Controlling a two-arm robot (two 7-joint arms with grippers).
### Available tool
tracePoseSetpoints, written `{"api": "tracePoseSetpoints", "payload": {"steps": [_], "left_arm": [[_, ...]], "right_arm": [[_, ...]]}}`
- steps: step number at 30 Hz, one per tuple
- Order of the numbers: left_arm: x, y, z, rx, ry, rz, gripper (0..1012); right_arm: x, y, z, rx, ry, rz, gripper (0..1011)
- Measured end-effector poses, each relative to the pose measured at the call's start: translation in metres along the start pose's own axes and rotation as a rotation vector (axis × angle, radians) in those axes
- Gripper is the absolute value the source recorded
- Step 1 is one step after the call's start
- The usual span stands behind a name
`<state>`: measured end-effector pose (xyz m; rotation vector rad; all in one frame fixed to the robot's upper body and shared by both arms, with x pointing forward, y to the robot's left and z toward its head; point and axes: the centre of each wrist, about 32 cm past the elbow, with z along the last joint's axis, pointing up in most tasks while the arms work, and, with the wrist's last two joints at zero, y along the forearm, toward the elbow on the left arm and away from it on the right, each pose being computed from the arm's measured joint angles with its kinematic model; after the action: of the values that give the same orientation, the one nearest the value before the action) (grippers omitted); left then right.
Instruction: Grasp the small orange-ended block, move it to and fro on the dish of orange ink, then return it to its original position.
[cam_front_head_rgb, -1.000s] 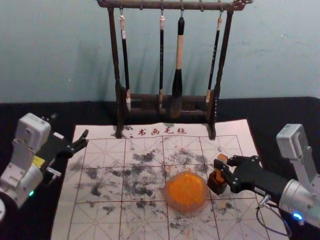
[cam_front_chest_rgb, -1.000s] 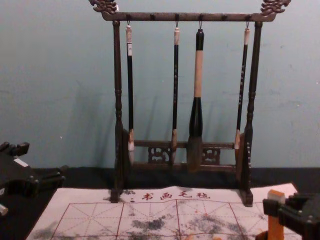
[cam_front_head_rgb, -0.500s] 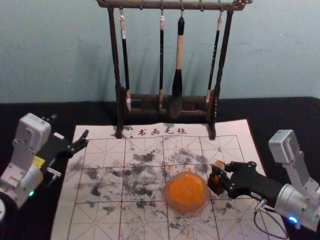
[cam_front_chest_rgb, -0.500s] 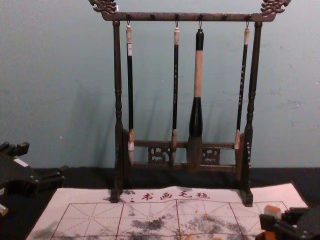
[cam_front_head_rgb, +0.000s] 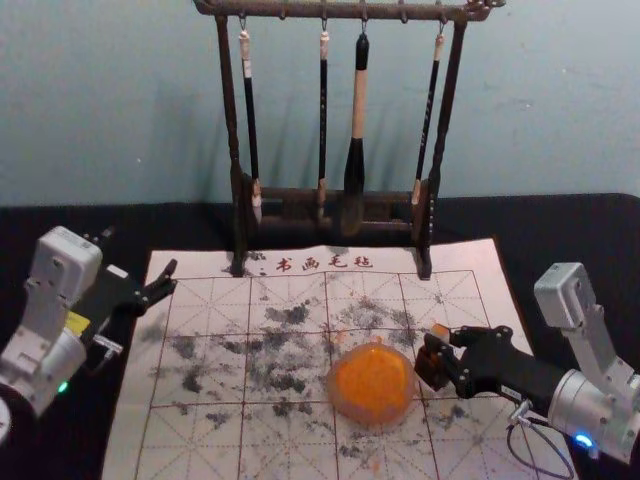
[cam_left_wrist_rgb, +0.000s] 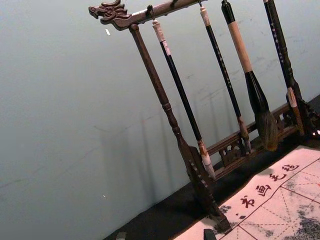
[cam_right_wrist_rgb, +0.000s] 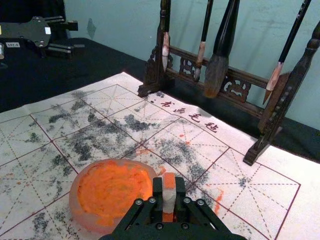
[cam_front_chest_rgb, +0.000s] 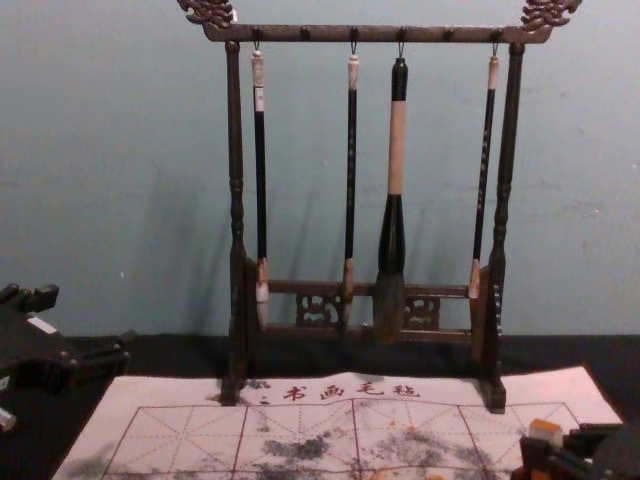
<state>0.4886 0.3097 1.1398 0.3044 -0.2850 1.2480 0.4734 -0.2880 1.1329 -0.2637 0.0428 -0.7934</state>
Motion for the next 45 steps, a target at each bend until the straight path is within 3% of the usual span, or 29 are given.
{"api": "tracePoseSetpoints", "payload": {"steps": [10, 29, 37, 39, 45], "left_arm": [[0.0000, 0.0000, 0.0000, 0.000, 0.000, 0.000, 1001], [0.0000, 0.0000, 0.0000, 0.000, 0.000, 0.000, 1001], [0.0000, 0.0000, 0.0000, 0.000, 0.000, 0.000, 1001], [0.0000, 0.0000, 0.0000, 0.000, 0.000, 0.000, 1001], [0.0000, 0.0000, 0.0000, 0.000, 0.000, 0.000, 1001]], "right_arm": [[-0.0002, -0.0003, 0.0005, 0.001, -0.001, 0.000, 121], [-0.0003, -0.0006, 0.0008, 0.001, -0.002, 0.001, 739], [-0.0003, -0.0006, 0.0008, 0.002, -0.001, 0.001, 953], [-0.0003, -0.0006, 0.0008, 0.002, -0.001, 0.001, 997], [-0.0020, -0.0009, 0.0020, 0.013, -0.011, -0.009, 1002]]}}
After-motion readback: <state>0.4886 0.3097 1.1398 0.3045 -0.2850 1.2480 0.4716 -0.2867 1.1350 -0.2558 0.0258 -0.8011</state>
